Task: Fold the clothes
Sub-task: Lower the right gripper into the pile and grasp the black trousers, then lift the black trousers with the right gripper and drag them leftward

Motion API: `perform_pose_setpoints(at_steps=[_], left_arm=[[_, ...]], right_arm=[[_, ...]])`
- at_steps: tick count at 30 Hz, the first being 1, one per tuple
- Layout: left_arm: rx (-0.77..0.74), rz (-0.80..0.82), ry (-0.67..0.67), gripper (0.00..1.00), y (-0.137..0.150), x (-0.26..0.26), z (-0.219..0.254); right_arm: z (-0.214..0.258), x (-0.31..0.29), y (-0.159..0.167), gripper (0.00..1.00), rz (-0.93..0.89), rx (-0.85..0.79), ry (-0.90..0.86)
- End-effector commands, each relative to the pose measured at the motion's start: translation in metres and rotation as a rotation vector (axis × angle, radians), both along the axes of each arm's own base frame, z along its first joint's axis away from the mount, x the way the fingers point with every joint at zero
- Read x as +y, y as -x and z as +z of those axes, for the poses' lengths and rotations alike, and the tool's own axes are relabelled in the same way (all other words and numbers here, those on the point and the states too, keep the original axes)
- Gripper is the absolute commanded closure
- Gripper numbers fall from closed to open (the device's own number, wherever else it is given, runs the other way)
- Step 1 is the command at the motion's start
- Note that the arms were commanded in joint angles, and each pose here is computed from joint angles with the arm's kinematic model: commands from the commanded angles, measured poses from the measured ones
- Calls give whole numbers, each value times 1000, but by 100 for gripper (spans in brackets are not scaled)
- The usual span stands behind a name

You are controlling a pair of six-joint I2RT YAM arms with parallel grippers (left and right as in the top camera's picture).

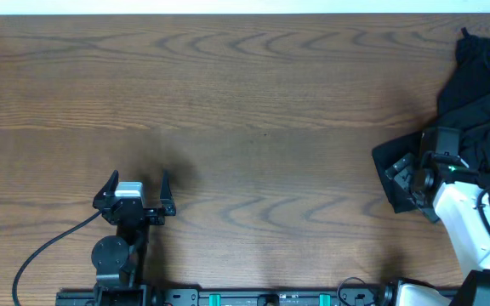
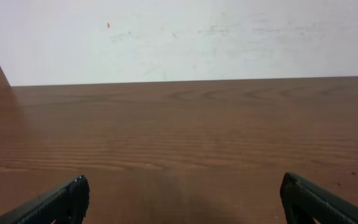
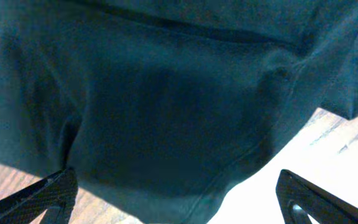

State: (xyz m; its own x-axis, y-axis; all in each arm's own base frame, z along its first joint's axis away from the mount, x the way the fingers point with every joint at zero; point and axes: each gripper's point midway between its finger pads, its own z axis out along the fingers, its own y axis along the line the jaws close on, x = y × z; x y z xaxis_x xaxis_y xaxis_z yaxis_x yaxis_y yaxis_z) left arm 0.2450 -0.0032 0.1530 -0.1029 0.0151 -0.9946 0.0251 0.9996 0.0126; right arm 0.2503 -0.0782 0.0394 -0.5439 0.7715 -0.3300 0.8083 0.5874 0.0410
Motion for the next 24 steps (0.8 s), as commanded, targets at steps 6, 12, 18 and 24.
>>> perform_pose_setpoints(at_steps=[6, 12, 18, 24], left_arm=[[51, -11, -7, 2, 1, -1, -16], [51, -11, -7, 2, 1, -1, -16], [51, -11, -7, 2, 1, -1, -16], [51, -10, -7, 2, 1, -1, -16]], right_arm=[[-25, -3, 4, 1, -71, -35, 9], [-28, 3, -13, 12, -50, -111, -30], [-22, 6, -30, 75, -35, -186, -54], [-4, 38, -68, 99, 213, -335, -164]])
